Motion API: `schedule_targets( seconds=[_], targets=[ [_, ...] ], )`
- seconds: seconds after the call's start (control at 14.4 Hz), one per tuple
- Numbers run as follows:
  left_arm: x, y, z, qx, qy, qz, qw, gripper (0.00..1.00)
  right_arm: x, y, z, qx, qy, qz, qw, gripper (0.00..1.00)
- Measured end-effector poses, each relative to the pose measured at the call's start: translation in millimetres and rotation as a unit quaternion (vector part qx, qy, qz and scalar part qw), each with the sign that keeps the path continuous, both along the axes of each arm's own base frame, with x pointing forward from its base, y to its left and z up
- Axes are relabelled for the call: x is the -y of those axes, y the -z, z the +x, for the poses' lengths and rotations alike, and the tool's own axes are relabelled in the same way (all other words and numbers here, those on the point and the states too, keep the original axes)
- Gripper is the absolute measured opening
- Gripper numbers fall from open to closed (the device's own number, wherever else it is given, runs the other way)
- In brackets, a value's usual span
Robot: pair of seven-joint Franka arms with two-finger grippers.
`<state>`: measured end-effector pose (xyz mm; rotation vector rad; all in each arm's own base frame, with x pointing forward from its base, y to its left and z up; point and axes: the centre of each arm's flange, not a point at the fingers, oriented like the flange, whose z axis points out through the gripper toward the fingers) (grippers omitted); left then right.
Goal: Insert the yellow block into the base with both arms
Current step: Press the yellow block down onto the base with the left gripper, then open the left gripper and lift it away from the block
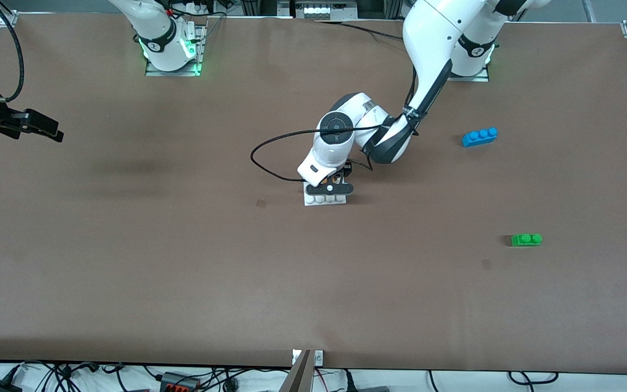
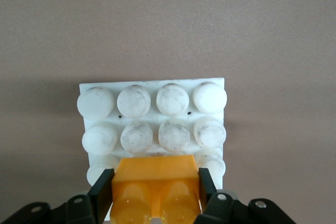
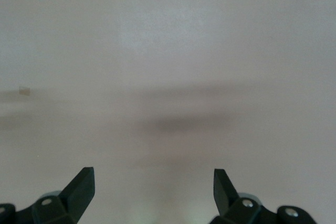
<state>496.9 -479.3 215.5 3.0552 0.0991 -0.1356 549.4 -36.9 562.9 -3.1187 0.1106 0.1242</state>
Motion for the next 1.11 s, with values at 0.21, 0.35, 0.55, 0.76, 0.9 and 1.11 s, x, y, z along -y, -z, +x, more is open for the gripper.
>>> schedule_targets(
  seconds=[0.21, 0.35, 0.55, 0.76, 0.9, 1.11],
  targets=[
    [0, 2, -1, 0.001, 0.000, -0.001, 1.000, 0.69, 0, 0, 0, 0.000, 0.000, 0.000, 1.000, 1.00],
    [0, 2, -1, 0.001, 0.000, -0.001, 1.000, 0.69, 0, 0, 0, 0.000, 0.000, 0.000, 1.000, 1.00],
    [-1, 3, -1, 0.001, 0.000, -0.001, 1.000, 0.69, 0, 0, 0, 0.000, 0.000, 0.000, 1.000, 1.00],
    [-1, 4, -2, 0.001, 0.000, -0.001, 1.000, 0.75, 0, 0, 0, 0.000, 0.000, 0.000, 1.000, 1.00],
    [0, 2, -1, 0.002, 0.000, -0.002, 1.000, 0.91, 0, 0, 0, 0.000, 0.000, 0.000, 1.000, 1.00],
    [-6, -14, 10, 0.008, -0.008, -0.006, 1.000, 1.00, 0, 0, 0, 0.000, 0.000, 0.000, 1.000, 1.00]
  ],
)
